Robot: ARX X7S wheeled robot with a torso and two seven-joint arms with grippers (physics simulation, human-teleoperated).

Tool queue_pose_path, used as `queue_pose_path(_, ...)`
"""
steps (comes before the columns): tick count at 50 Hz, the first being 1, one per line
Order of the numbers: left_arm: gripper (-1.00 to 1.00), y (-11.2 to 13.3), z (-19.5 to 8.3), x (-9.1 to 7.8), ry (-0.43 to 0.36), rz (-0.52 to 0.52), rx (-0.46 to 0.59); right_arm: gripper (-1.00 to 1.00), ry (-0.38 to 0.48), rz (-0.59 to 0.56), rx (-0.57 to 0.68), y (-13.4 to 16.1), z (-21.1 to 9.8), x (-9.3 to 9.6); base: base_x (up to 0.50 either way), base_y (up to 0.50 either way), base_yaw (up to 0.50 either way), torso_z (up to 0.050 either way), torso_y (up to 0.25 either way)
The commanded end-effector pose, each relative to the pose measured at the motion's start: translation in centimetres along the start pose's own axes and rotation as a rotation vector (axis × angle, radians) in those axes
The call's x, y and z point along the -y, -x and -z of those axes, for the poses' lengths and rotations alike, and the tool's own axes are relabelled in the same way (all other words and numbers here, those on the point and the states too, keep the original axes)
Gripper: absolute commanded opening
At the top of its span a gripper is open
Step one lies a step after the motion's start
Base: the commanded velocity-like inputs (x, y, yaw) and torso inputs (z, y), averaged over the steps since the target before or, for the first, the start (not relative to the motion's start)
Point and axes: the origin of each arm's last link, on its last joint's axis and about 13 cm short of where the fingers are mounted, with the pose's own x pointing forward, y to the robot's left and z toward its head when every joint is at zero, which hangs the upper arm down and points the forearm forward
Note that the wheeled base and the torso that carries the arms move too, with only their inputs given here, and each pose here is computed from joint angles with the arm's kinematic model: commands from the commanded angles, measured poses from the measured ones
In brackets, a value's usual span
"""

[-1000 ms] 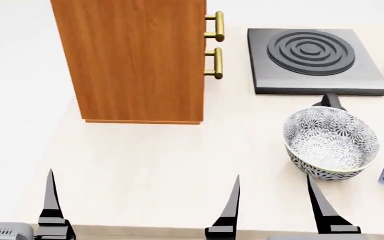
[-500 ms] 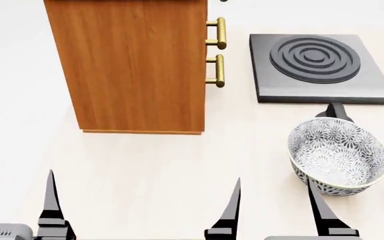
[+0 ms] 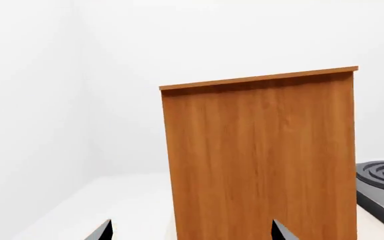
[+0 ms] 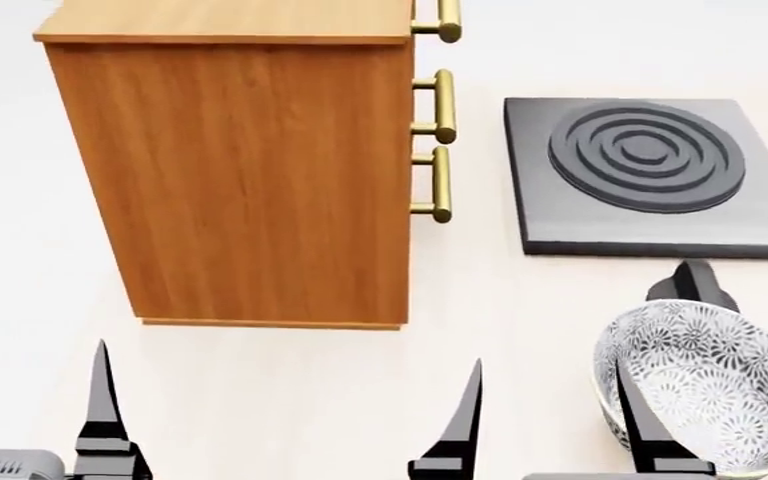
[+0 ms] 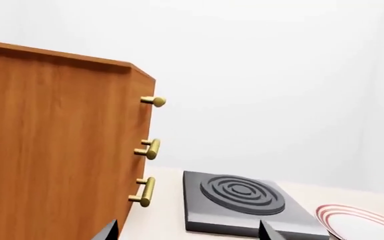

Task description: Put the bowl on the top of the cabinet.

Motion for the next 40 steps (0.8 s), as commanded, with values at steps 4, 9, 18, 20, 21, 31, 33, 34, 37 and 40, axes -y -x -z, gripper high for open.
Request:
queue_pose_path(4, 1.00, -0.01, -0.09, 0.00, 0.001, -0.003, 0.007, 1.00, 0.004, 0.004, 0.008, 0.05, 0.00, 0.06, 0.15, 0.02, 0.00, 0.000, 0.000)
queue_pose_path(9, 1.00, -0.04, -0.03, 0.00, 0.001, -0.003, 0.006, 1.00, 0.005, 0.002, 0.012, 0.12, 0.00, 0.03, 0.00, 0.00, 0.00, 0.000, 0.000)
queue_pose_path(18, 1.00, 0.01, 0.00, 0.00, 0.002, -0.003, 0.006, 1.00, 0.007, 0.001, 0.006, 0.13, 0.03, -0.01, 0.25, 0.00, 0.00, 0.000, 0.000)
queue_pose_path(20, 1.00, 0.03, 0.00, -0.01, 0.002, -0.003, 0.006, 1.00, 0.009, 0.004, 0.006, 0.09, 0.06, -0.01, 0.50, 0.00, 0.00, 0.000, 0.000)
queue_pose_path(21, 1.00, 0.03, 0.01, -0.01, 0.002, -0.003, 0.006, 1.00, 0.009, 0.005, 0.008, 0.09, 0.06, 0.00, 0.50, 0.01, 0.00, 0.000, 0.000)
queue_pose_path(31, 1.00, 0.05, 0.01, 0.00, 0.001, -0.003, 0.006, 1.00, 0.014, 0.011, 0.014, 0.12, 0.16, 0.03, 0.41, 0.03, 0.00, 0.000, 0.002)
queue_pose_path(33, 1.00, 0.06, 0.01, 0.00, 0.001, -0.003, 0.006, 1.00, 0.018, 0.011, 0.014, 0.14, 0.20, 0.02, 0.00, 0.00, 0.00, 0.000, 0.000)
queue_pose_path(34, 1.00, 0.06, 0.02, 0.00, 0.000, -0.004, 0.006, 1.00, 0.019, 0.013, 0.013, 0.14, 0.20, 0.02, 0.00, 0.00, 0.00, 0.000, 0.000)
queue_pose_path(37, 1.00, 0.08, 0.00, 0.00, 0.000, -0.003, 0.005, 1.00, 0.019, 0.015, 0.015, 0.16, 0.21, 0.00, 0.00, 0.00, 0.00, 0.000, 0.000)
queue_pose_path(40, 1.00, 0.04, 0.13, -0.03, -0.001, -0.004, 0.003, 1.00, 0.035, 0.026, 0.020, 0.16, 0.29, -0.10, 0.00, 0.00, 0.00, 0.000, 0.000)
